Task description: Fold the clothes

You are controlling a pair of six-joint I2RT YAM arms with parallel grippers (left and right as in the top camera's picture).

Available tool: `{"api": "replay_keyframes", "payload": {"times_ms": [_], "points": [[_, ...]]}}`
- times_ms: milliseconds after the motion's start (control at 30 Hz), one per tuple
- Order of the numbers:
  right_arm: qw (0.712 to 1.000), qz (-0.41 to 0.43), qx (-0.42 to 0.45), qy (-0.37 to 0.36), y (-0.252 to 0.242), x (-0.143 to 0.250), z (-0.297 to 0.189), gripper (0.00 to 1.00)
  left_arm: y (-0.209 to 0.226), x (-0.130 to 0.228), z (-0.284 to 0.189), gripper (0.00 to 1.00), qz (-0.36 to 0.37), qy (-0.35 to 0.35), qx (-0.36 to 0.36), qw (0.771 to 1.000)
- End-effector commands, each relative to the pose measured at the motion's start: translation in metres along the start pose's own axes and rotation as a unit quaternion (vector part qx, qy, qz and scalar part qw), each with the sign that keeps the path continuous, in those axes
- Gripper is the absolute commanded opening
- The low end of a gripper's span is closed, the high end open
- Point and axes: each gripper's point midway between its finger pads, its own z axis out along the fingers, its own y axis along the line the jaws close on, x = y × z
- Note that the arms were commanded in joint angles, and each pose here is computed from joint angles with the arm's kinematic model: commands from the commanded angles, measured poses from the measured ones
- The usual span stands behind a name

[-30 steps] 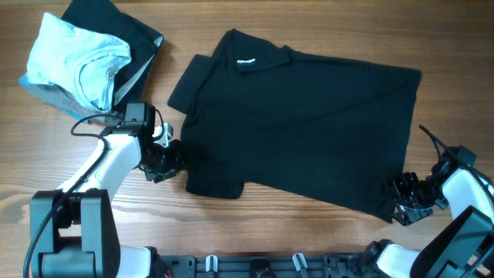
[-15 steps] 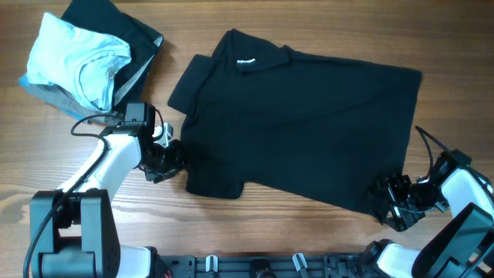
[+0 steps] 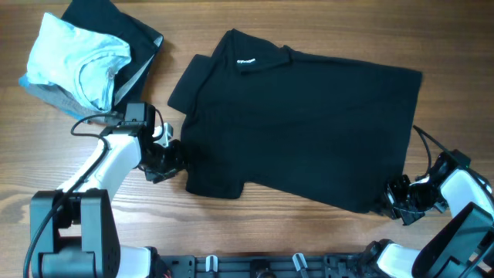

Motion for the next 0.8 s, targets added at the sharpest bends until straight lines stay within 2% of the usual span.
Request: {"api": "replay_keyframes", "payload": {"times_ms": [0, 200, 333, 500, 633, 667, 767], "points": [[1.000, -0.010, -0.005, -0.005, 0.007, -0.007, -0.007, 0.45, -0.004, -0.004, -0.002, 0.66, 0.003, -0.004, 0.008, 1.000], [0.999, -0.025, -0.029, -0.024, 0.028, -0.015, -0.041, 0.62, -0.004, -0.004, -0.002, 0.68, 0.003, -0.004, 0.008, 1.000], [0.999, -0.025, -0.030, -0.024, 0.026, 0.000, -0.054, 0.74, -0.004, -0.004, -0.002, 0.69, 0.003, -0.004, 0.008, 1.000], [1.000, -0.003, -0.024, -0.012, 0.017, 0.011, -0.045, 0.73, -0.004, -0.005, -0.002, 0.72, 0.003, -0.006, 0.008, 1.000], [0.999, 0.038, -0.019, -0.003, 0.005, 0.017, -0.020, 0.72, -0.004, -0.005, -0.002, 0.74, 0.004, -0.006, 0.009, 1.000], [0.999, 0.044, -0.017, -0.001, 0.001, 0.019, -0.015, 0.70, -0.004, -0.005, -0.002, 0.74, 0.004, -0.006, 0.009, 1.000], [0.998, 0.057, -0.008, 0.004, -0.010, 0.026, 0.004, 0.57, -0.005, -0.006, -0.002, 0.74, 0.005, -0.009, 0.010, 1.000]]}}
